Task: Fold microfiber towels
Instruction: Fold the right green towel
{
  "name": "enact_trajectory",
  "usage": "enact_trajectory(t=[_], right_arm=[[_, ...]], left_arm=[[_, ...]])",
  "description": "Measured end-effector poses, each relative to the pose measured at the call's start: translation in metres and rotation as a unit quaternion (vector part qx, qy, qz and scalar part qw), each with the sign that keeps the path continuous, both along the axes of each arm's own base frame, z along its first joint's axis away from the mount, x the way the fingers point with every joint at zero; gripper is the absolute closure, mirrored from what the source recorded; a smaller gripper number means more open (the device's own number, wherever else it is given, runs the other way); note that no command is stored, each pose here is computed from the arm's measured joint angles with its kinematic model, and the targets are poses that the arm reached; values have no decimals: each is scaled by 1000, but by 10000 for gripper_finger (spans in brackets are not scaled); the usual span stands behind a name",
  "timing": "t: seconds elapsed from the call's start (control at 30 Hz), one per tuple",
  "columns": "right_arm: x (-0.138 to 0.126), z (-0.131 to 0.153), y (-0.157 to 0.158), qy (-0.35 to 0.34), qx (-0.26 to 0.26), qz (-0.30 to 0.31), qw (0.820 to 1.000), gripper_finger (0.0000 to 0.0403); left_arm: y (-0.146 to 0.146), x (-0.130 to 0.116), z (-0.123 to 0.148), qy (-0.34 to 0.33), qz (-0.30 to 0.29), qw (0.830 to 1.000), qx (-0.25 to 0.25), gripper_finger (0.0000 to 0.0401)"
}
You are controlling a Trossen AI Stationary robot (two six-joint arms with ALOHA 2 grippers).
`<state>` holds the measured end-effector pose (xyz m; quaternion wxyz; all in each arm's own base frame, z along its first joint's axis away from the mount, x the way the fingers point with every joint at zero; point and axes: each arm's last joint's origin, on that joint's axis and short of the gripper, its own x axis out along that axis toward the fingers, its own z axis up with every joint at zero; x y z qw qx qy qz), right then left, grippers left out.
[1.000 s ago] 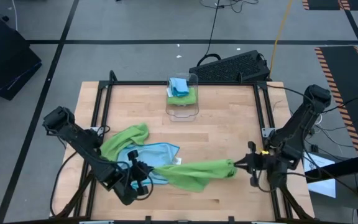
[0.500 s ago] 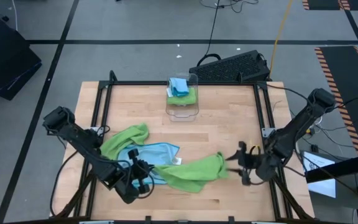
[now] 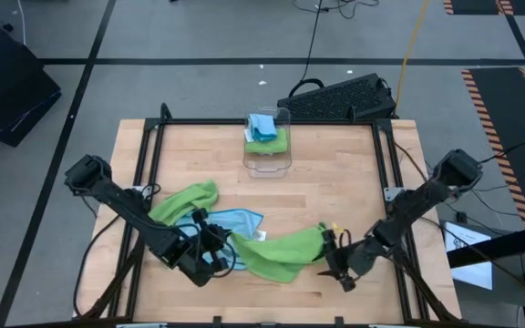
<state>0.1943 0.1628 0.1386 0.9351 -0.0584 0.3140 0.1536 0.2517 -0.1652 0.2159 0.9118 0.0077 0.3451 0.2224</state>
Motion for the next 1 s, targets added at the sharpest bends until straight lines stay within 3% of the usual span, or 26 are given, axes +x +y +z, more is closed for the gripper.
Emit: enact_trajectory(t=[0.37,0.6,0.87,1.0], right_arm=[[29,-9,-5,23,-16,-21,999,223],[30,-13,-13,42,-43,-52,997,281],[25,-18,-16,84,-38,-48,995,392],[24,-8,-14,66,-26,-43,997,392]], left_arm=[[19,11,0,11,20,1000,16,392],[22,14,0,13,21,1000,19,395],[20,16,1,4,11,1000,15,384],[20,17,2,5,3,1000,17,396]])
